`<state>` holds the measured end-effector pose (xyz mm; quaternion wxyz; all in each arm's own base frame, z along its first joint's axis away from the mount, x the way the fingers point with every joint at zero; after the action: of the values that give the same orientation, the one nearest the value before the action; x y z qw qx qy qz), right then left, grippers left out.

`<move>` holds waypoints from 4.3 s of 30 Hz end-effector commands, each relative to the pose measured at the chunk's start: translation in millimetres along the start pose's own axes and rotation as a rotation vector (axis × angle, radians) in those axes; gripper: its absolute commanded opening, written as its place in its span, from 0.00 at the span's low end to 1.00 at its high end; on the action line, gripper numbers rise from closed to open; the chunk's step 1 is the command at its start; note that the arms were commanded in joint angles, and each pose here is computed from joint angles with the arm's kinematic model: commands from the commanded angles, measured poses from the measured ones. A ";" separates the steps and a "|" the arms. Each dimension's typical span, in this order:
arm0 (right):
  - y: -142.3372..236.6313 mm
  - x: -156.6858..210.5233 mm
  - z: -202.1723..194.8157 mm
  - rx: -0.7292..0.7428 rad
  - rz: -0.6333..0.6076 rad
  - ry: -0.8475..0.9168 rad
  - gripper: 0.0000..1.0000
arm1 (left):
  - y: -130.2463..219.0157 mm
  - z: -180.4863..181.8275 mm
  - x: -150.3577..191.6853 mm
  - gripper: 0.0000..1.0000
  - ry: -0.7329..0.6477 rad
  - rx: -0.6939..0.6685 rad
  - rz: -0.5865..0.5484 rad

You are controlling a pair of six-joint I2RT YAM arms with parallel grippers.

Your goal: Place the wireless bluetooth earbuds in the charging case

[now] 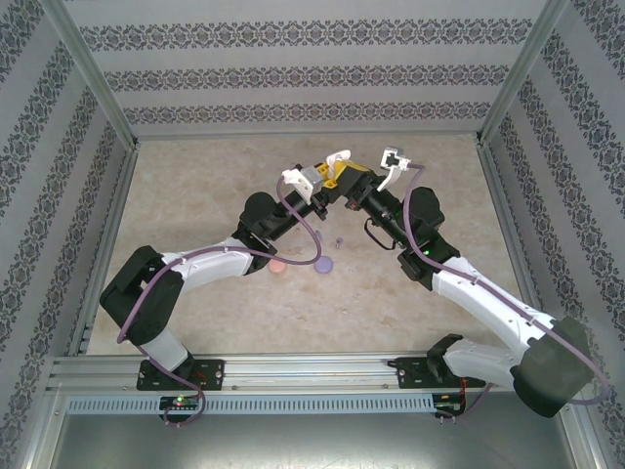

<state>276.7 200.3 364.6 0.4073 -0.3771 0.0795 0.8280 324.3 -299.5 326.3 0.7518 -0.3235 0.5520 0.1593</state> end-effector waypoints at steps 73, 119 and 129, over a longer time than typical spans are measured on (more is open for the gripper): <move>31.7 -13.9 -10.5 0.027 0.114 -0.150 0.09 | -6.2 -4.7 -10.6 0.00 -0.032 -0.036 -0.045; 109.0 165.7 -217.6 0.919 0.557 -0.548 0.11 | 53.4 18.7 -25.8 0.00 0.024 -0.119 0.098; 120.3 173.1 -225.4 1.013 0.602 -0.541 0.39 | 50.5 18.8 -26.9 0.00 0.028 -0.114 0.093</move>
<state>252.2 131.2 69.1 0.2975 0.1142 0.4308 0.8443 296.5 -247.2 331.2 0.7170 -0.3343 0.5656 0.2331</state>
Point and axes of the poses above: each hand's point on the last joint's axis, 136 mm out from that joint toward the fingers, its own y axis back along the fingers, its own z axis along the line the jaws close on, x = y × z, the point moved 6 cm from there along y, back along the fingers, and after that the axes turned 5 degrees about -y, right-handed, at the moved point
